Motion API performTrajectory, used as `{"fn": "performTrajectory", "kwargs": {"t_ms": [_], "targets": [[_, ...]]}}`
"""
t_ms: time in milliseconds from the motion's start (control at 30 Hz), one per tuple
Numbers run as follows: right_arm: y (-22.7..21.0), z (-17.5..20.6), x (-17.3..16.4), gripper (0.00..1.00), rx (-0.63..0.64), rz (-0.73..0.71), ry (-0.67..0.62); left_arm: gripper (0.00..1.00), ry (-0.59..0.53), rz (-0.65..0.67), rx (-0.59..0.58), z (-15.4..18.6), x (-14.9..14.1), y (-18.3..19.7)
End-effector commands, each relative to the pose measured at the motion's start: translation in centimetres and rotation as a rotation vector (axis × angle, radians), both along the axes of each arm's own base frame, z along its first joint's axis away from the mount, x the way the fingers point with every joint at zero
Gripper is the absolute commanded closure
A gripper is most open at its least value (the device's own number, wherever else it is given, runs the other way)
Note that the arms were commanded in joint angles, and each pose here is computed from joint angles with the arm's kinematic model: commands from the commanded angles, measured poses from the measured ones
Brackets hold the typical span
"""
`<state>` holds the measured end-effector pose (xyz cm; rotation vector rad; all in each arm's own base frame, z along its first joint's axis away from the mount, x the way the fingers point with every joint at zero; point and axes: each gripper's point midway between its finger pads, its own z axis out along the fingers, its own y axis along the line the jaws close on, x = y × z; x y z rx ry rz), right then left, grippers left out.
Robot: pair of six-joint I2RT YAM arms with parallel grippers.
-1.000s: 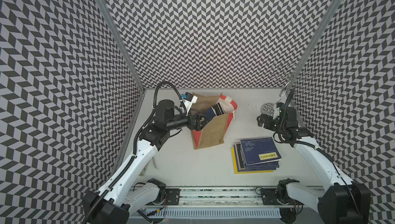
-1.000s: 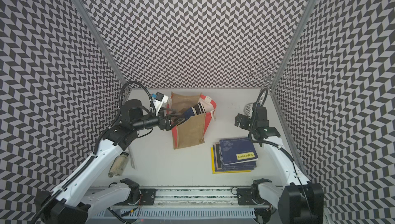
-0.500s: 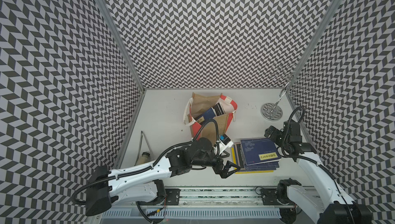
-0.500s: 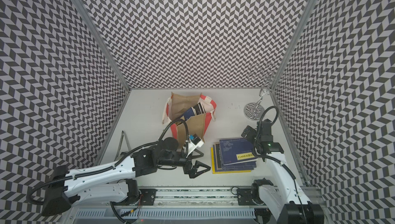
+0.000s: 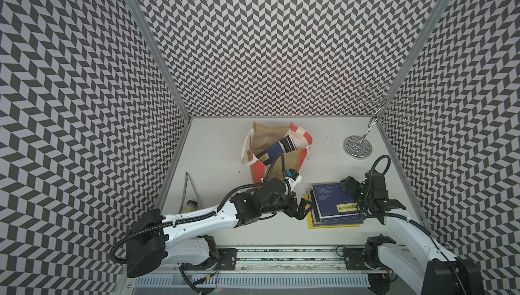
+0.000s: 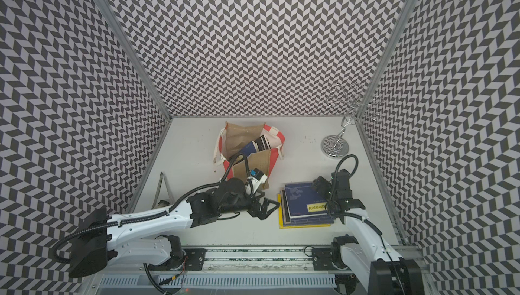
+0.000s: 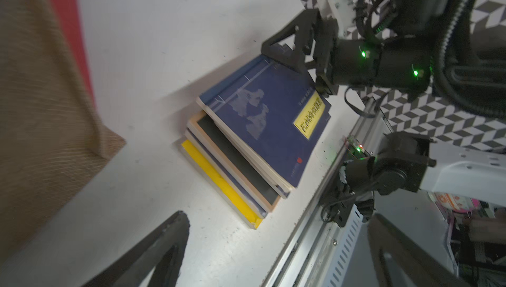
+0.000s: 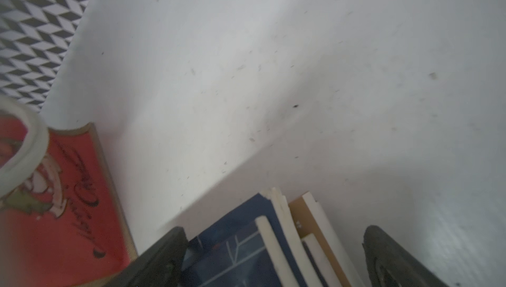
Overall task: Put the books into the canvas bag
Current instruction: Pick up the book from the book.
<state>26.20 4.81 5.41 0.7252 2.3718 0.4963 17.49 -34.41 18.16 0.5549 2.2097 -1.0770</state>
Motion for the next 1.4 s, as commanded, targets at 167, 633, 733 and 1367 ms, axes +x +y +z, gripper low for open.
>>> {"fn": "performTrajectory", "kwargs": {"t_ms": [167,633,733,1367], "targets": [[5.6,-3.0,-4.1,0.00,0.090,0.110,0.165,0.00,0.105,-0.009,0.030,-3.5,-0.7,1.7],[4.6,-2.0,-3.0,0.00,-0.016,0.139,0.111,0.07,0.204,-0.101,0.017,-5.8,-4.1,1.9],[5.1,-2.4,-3.1,0.00,0.003,0.158,0.116,0.10,0.190,-0.111,-0.006,-5.5,-3.7,1.0],[5.8,-1.9,-3.1,0.00,0.033,0.203,0.063,0.56,0.185,-0.130,-0.040,-5.3,-0.7,-3.9]]}}
